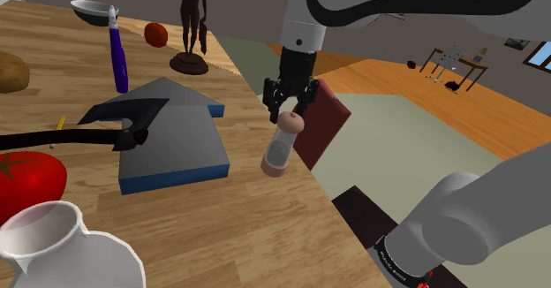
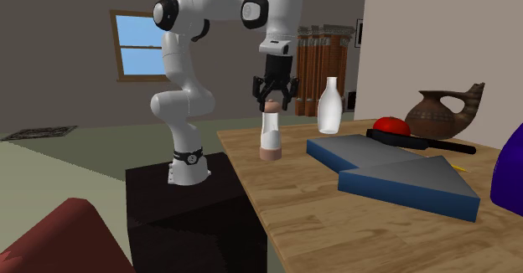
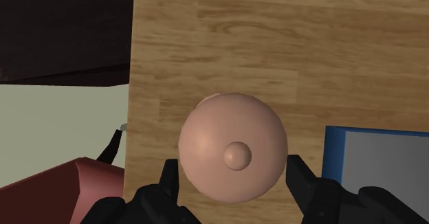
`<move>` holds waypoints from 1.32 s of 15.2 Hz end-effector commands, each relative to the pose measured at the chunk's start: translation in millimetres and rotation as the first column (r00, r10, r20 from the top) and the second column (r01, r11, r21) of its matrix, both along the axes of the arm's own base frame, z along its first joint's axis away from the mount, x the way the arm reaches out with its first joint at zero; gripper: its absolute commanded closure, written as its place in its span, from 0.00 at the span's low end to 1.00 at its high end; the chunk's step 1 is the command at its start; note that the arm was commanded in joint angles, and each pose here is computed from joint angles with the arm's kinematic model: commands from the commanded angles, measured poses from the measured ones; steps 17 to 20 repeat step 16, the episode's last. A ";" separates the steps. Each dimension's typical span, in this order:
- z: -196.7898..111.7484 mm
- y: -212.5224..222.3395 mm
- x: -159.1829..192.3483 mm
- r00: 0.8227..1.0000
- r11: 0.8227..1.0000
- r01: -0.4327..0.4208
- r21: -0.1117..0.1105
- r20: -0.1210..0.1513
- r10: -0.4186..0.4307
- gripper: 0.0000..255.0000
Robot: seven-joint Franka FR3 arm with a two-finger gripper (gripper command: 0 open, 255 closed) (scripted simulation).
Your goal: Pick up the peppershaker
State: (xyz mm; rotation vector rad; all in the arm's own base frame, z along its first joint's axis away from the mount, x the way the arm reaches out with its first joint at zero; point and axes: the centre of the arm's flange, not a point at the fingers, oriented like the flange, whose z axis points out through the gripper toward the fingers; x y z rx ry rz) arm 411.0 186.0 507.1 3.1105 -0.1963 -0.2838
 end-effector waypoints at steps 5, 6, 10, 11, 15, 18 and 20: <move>28.3 0.2 0.3 1.000 1.000 0.000 0.000 -0.001 0.000 1.00; 33.6 0.2 0.3 1.000 1.000 0.000 0.000 -0.001 0.000 1.00; 54.7 0.2 0.3 1.000 1.000 0.000 0.000 -0.001 0.000 1.00; 60.0 0.2 0.3 1.000 1.000 0.000 0.000 -0.001 0.000 1.00; 76.7 0.1 0.3 1.000 1.000 0.000 0.000 -0.001 0.000 1.00; 76.7 0.2 0.3 1.000 1.000 0.000 0.000 -0.001 0.000 1.00; 76.7 0.2 0.3 1.000 1.000 0.000 0.000 -0.001 0.000 1.00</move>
